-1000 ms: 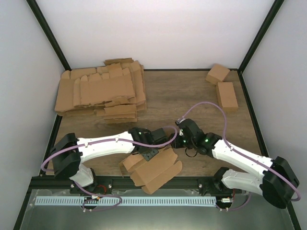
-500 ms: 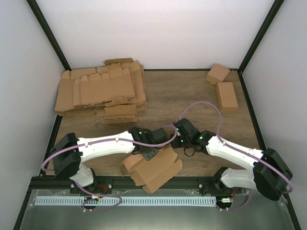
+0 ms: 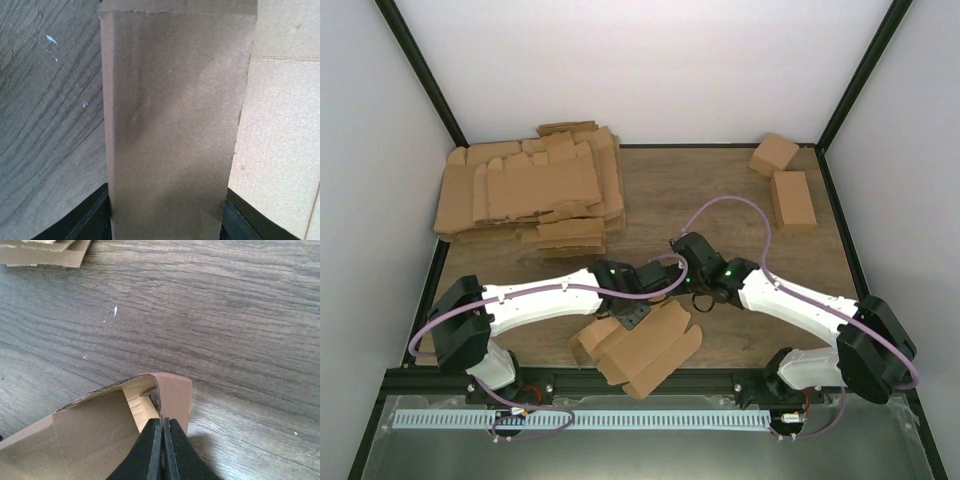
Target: Fold the paper box
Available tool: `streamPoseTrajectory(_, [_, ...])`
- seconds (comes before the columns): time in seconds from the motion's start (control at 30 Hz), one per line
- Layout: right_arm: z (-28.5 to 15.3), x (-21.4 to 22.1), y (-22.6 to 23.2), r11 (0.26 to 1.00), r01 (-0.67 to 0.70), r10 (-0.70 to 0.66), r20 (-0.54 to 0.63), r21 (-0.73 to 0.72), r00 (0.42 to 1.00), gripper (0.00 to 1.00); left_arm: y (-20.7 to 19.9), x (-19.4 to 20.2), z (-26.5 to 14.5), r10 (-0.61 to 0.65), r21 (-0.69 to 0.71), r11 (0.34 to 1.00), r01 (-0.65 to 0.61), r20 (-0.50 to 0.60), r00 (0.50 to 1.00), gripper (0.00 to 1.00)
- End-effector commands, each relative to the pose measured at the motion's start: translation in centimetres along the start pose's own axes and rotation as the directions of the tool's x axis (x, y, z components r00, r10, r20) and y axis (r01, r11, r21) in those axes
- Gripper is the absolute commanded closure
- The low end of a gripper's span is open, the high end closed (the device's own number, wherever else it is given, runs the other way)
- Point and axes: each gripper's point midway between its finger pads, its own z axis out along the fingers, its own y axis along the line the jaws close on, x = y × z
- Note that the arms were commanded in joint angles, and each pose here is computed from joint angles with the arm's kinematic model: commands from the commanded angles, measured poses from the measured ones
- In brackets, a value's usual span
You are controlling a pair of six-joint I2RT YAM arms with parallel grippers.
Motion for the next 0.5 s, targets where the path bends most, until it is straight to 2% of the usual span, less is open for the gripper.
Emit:
streamPoseTrajectory(0.0, [-1.5,-1.8,2.9,0.998,-0.029,0.030,0.008,-0.063,1.000,0.99,0.0,-1.2,-0.8,-0.056,0.028,0.998,0.055,0.026,0.998,0.50])
streamPoseTrajectory(0.47, [-1.3,1.2,5.0,0.979,-0.164,0.151,-0.103,-0.123,0.983,0.97,0.3,-1.3,0.1,-0.119,0.057,0.991,0.118,0.015,0.993,0.50])
